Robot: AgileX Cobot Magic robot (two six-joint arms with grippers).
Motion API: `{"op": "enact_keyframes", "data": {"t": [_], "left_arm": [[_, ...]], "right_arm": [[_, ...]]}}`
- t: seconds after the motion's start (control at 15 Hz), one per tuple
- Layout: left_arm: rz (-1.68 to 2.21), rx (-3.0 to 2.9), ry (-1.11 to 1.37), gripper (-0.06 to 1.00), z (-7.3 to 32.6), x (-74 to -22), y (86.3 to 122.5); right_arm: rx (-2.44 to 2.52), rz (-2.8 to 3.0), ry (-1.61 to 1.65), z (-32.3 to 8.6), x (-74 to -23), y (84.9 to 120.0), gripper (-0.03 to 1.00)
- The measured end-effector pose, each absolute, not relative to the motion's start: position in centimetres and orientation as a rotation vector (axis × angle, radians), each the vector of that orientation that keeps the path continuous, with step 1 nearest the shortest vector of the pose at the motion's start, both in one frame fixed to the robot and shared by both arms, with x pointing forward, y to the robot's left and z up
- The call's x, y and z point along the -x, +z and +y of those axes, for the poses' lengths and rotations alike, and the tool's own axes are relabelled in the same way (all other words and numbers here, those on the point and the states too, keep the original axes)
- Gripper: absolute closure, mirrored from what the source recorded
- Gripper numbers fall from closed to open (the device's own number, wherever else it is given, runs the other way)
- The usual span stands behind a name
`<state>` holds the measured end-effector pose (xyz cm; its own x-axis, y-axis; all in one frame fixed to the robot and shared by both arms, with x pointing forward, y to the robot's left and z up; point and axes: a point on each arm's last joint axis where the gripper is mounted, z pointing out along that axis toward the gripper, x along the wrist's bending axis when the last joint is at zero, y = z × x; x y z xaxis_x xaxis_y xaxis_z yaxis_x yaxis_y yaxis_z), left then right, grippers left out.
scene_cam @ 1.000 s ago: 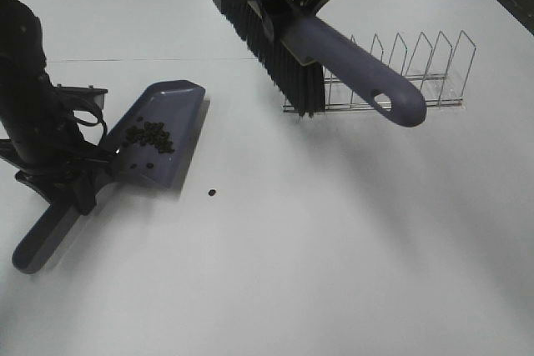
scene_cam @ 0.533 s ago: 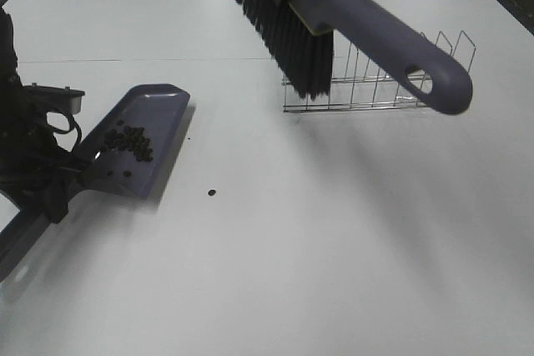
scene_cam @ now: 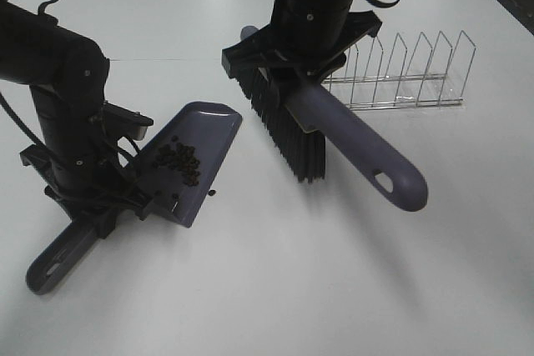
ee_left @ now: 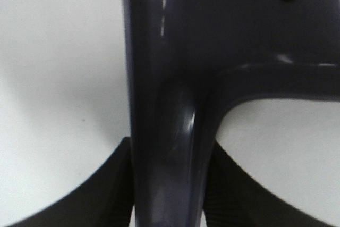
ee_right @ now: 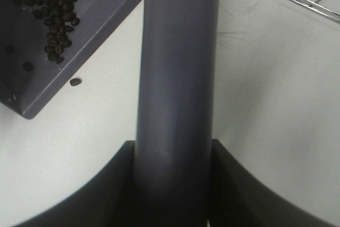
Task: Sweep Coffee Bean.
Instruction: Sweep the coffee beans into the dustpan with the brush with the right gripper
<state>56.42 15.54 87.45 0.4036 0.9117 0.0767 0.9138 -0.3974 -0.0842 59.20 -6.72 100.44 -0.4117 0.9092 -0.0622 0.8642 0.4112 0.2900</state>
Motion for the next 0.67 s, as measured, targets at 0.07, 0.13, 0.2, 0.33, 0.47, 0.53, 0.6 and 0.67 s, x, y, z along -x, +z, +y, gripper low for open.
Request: {"op": "enact_keyframes", "data": {"t": [0.07, 0.13, 0.2, 0.33, 0.47, 0.53, 0.6, 0.67], "left_arm": [[-1.637, 2.541, -0.021, 0.63, 15.0, -56.4, 87.3], [-1.643, 2.54, -0.011, 0.63, 14.7, -56.4, 87.3], [-1.651, 2.533, 0.004, 0.63, 14.7, -56.4, 87.2], [-1.652, 2.529, 0.01, 0.63, 14.7, -56.4, 87.2], [-1.653, 2.527, 0.014, 0.63, 14.7, -56.3, 87.2], [-1.654, 2.526, 0.015, 0.63, 14.7, -56.3, 87.2], [-1.654, 2.525, 0.016, 0.63, 14.7, -56.3, 87.2], [-1.653, 2.523, 0.017, 0.63, 14.7, -56.3, 87.2]], "right_arm": [[-1.569, 2.464, 0.3, -6.4, -59.6, 99.1, 0.63], [-1.567, 2.469, 0.294, -6.2, -60.0, 97.9, 0.63], [-1.57, 2.478, 0.283, -5.9, -60.3, 96.6, 0.63], [-1.605, 2.496, 0.292, -5.3, -60.6, 94.3, 0.63], [-1.662, 2.496, 0.37, -4.4, -61.1, 92.4, 0.63], [-1.698, 2.484, 0.444, -4.0, -61.2, 92.2, 0.63], [-1.723, 2.482, 0.502, -3.6, -61.3, 92.0, 0.63], [-1.733, 2.484, 0.561, -3.2, -61.4, 91.8, 0.63]]}}
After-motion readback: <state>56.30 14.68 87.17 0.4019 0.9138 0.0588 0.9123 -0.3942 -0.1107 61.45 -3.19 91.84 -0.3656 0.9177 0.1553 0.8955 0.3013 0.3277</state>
